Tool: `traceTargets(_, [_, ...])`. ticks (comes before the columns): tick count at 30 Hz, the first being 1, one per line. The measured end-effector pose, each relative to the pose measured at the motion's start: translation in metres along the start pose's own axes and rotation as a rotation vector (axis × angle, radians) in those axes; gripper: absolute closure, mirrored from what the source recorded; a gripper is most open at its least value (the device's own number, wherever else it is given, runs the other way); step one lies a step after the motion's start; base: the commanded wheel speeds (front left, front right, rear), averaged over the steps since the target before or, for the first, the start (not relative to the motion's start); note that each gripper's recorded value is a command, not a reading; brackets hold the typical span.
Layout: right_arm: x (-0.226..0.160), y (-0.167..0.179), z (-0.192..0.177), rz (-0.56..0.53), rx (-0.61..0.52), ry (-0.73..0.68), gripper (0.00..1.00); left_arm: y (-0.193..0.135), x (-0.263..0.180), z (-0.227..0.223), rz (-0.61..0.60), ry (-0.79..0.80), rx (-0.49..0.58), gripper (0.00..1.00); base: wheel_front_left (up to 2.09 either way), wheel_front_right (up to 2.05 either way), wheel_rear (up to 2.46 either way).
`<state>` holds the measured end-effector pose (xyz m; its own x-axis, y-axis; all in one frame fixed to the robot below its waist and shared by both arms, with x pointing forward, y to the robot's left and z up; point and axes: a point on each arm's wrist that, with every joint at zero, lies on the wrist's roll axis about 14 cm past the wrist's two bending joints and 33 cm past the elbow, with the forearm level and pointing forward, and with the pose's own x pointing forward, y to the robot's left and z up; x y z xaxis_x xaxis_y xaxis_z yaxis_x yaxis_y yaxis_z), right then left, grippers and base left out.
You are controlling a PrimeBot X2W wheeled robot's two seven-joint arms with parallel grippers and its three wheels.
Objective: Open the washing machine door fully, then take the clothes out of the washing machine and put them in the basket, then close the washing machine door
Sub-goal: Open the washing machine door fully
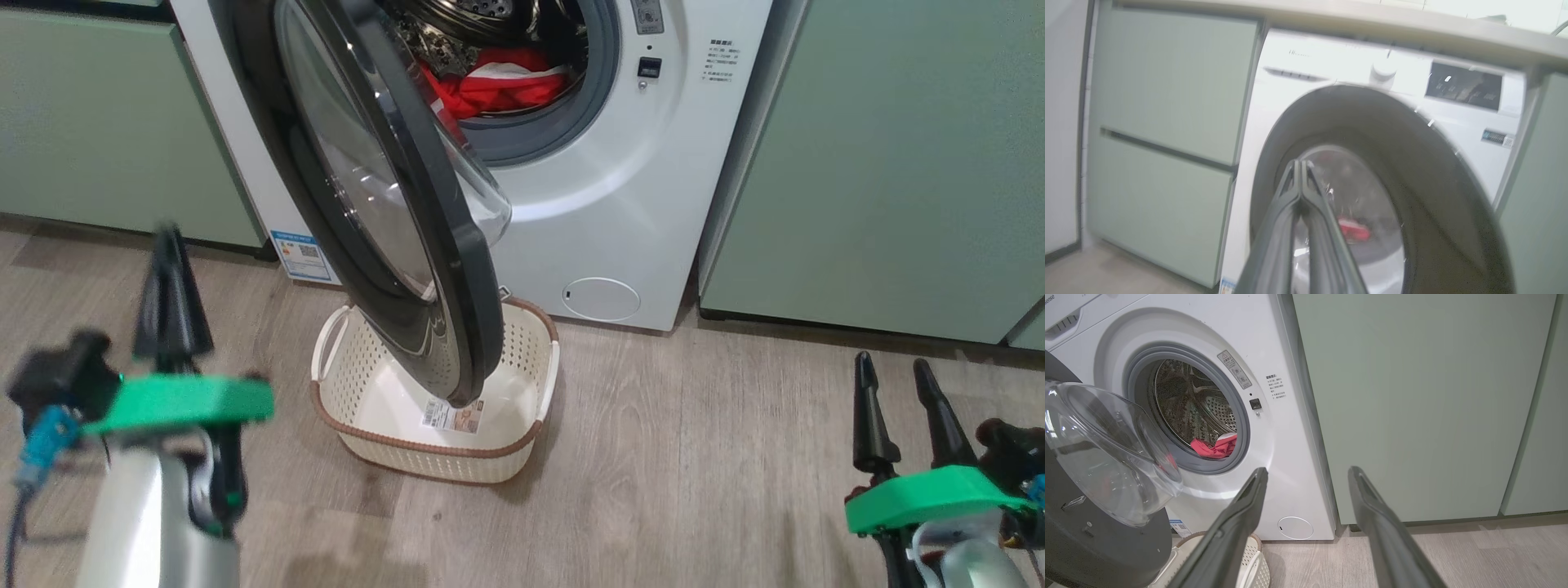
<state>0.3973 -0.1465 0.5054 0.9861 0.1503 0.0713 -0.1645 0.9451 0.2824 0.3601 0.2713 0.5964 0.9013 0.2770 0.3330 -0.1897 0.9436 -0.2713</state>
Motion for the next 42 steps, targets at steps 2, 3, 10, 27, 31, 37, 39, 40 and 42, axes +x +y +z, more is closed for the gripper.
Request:
traceTargets(2, [0.000,0.000,0.000,0.000,0.000,0.001,0.00,-0.015,0.013,0.031,-0.029,-0.099,-0.017,1.00,0.00,0.00,0.00])
traceTargets(3, [-0.001,0.000,-0.001,-0.002,0.000,0.003,0.00,-0.023,0.017,0.045,-0.050,-0.143,-0.028,1.00,0.00,0.00,0.00])
traceTargets(10, [-0.008,-0.005,-0.005,-0.017,0.000,0.016,0.00,-0.123,0.015,0.121,-0.333,-0.329,-0.080,1.00,0.00,0.00,0.00])
traceTargets(27, [-0.013,-0.014,-0.015,-0.042,0.002,0.046,0.00,-0.296,-0.095,0.022,-0.948,0.028,-0.087,1.00,0.00,0.00,0.00])
traceTargets(31, [-0.015,-0.015,-0.020,-0.044,0.000,0.061,0.00,-0.291,-0.112,-0.043,-0.960,0.194,-0.042,1.00,0.00,0.00,0.00])
traceTargets(37, [-0.017,-0.023,-0.024,-0.057,-0.009,0.075,0.00,-0.272,-0.126,-0.108,-0.937,0.371,0.023,1.00,0.00,0.00,0.00])
traceTargets(39, [-0.017,-0.024,-0.024,-0.060,-0.010,0.078,0.00,-0.269,-0.124,-0.113,-0.921,0.392,0.015,1.00,0.00,0.00,0.00])
traceTargets(40, [-0.017,-0.026,-0.026,-0.064,-0.011,0.082,0.00,-0.263,-0.117,-0.121,-0.889,0.413,0.026,1.00,0.00,0.00,0.00])
traceTargets(42, [-0.017,-0.028,-0.027,-0.068,-0.011,0.087,0.00,-0.260,-0.105,-0.121,-0.848,0.406,0.019,1.00,0.00,0.00,0.00])
